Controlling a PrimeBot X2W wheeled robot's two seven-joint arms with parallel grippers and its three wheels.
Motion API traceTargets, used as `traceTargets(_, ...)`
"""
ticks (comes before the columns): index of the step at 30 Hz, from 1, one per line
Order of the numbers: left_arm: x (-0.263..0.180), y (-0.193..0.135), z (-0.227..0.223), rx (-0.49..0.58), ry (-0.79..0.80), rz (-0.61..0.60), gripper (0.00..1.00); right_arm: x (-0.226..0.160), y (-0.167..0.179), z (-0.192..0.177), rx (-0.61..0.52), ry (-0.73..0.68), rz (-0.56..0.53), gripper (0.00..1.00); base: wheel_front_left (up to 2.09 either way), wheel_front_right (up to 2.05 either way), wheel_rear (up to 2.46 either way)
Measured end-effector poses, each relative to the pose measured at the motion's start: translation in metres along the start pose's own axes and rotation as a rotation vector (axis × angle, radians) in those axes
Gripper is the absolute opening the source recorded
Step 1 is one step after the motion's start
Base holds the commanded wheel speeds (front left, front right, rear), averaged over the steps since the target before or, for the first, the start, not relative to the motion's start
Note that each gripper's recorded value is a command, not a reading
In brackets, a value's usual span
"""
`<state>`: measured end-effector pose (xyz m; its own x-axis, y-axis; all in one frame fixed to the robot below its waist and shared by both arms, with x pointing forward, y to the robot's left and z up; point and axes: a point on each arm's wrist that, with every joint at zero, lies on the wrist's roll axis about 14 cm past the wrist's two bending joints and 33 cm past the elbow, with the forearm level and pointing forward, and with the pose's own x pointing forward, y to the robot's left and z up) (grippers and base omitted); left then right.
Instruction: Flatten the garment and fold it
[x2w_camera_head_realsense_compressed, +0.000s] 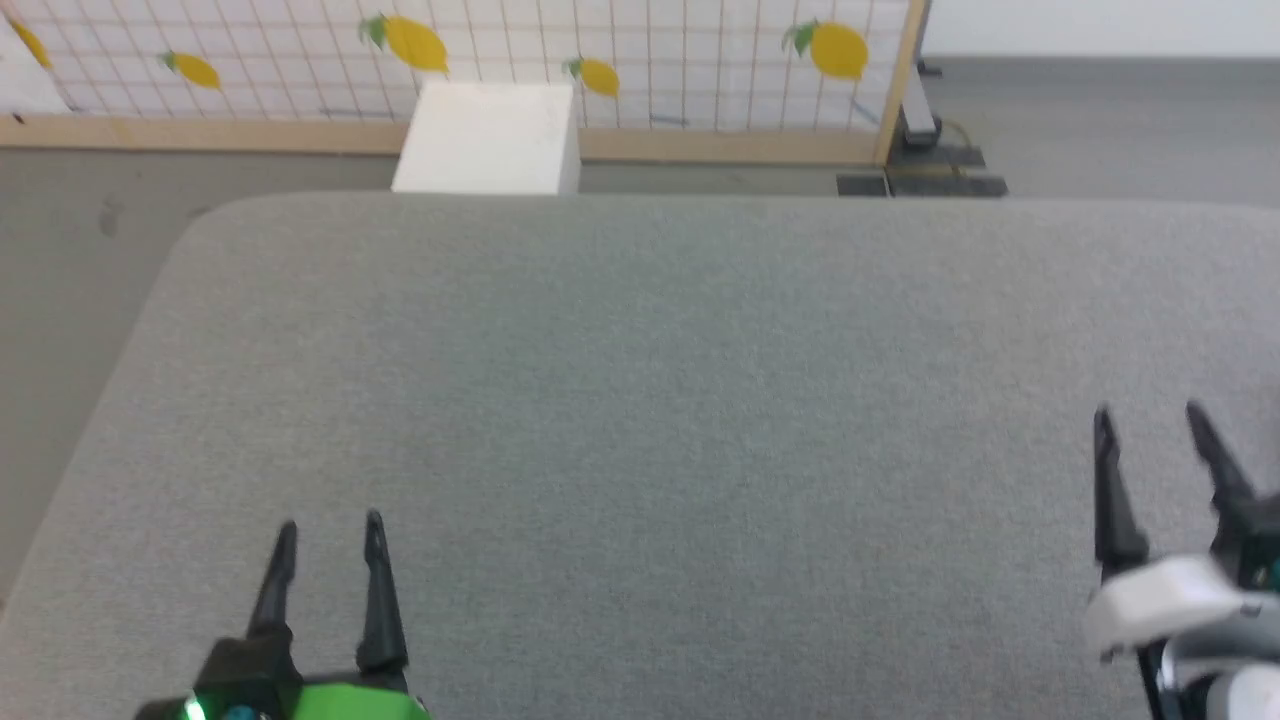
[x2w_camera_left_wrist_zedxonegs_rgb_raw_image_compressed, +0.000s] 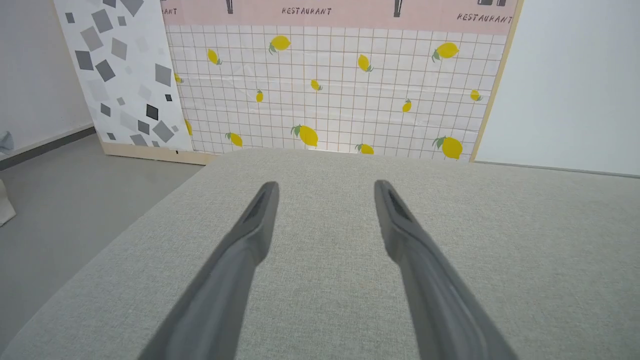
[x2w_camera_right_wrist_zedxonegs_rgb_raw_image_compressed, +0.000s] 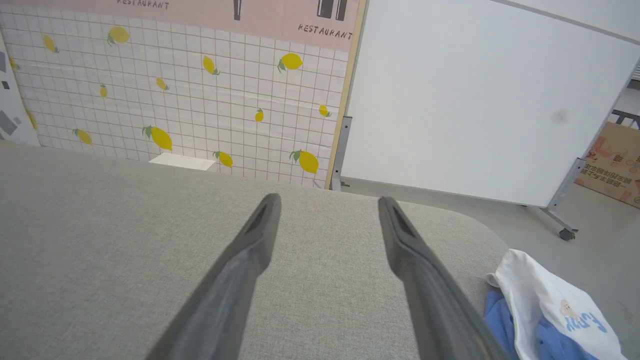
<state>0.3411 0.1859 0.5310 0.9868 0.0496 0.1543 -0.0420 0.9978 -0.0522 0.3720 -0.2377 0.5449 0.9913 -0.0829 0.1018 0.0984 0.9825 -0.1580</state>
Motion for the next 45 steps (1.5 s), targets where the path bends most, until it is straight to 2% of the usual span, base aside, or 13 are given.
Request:
traceTargets(9,-0.026,-0.005,0.001,-0.034,0.005,-0.002,1.0,-0.044,0.012,-0.025,0.071,0.041,0.036,1.0,0.0,0.0,0.0)
traceTargets(19,-0.024,-0.014,-0.015,-0.037,0.059,-0.023,1.0,-0.043,0.018,-0.045,0.102,0.088,0.044,1.0,0.0,0.0,0.0)
traceTargets(31,-0.015,-0.018,-0.015,-0.005,0.053,-0.033,1.0,-0.032,0.018,-0.048,0.102,0.088,0.04,1.0,0.0,0.0,0.0)
traceTargets(32,-0.015,-0.018,-0.014,-0.005,0.053,-0.034,0.0,-0.032,0.018,-0.048,0.102,0.087,0.039,0.0,0.0,0.0,0.0)
traceTargets(45,-0.016,-0.017,-0.017,-0.004,0.068,-0.033,0.0,-0.032,0.02,-0.048,0.102,0.095,0.044,0.0,0.0,0.0,0.0)
